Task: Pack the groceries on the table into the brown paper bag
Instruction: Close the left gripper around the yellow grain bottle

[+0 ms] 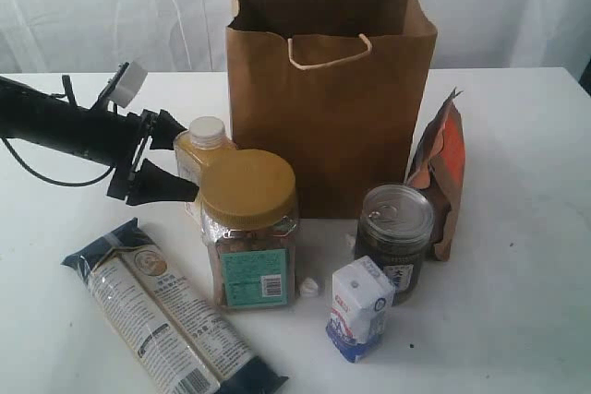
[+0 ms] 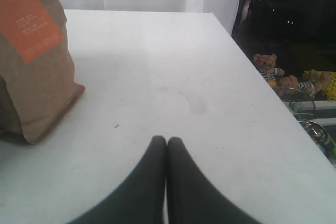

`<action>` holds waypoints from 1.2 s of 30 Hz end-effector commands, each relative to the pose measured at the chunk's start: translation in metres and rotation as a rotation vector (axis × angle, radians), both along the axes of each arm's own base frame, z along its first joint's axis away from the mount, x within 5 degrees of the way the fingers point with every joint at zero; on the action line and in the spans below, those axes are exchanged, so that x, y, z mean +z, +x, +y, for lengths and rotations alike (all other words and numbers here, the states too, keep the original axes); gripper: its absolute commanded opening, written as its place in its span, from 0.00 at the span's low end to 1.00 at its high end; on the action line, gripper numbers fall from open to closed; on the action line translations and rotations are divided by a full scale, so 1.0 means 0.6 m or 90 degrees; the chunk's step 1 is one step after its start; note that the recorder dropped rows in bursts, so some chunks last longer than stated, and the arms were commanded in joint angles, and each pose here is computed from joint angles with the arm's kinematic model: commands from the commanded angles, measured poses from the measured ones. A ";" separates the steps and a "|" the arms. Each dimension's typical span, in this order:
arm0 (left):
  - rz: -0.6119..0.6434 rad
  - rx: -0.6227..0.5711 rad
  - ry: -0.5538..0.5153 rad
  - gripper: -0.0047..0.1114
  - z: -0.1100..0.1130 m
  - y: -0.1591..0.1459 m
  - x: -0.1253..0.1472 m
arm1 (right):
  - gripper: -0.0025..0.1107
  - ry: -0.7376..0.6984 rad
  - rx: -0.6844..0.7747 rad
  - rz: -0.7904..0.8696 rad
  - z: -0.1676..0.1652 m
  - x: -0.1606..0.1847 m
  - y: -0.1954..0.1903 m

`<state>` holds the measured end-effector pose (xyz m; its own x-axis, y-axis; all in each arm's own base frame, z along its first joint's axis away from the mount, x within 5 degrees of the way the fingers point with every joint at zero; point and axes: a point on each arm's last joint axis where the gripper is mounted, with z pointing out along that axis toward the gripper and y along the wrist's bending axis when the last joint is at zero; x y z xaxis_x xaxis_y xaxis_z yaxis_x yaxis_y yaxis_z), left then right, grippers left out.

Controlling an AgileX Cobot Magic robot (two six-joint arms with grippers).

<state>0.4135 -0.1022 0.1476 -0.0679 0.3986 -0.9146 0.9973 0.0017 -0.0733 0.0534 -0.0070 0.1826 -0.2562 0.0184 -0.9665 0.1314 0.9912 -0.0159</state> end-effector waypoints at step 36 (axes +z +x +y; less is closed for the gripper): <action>-0.082 -0.106 0.009 0.84 -0.048 -0.019 -0.008 | 0.02 0.000 -0.001 -0.007 0.000 0.001 0.000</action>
<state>0.4051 -0.1289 0.1438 -0.0315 0.4317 -0.9014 0.9948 -0.0736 -0.0700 0.0534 -0.0070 0.1826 -0.2562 0.0184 -0.9665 0.1314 0.9912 -0.0159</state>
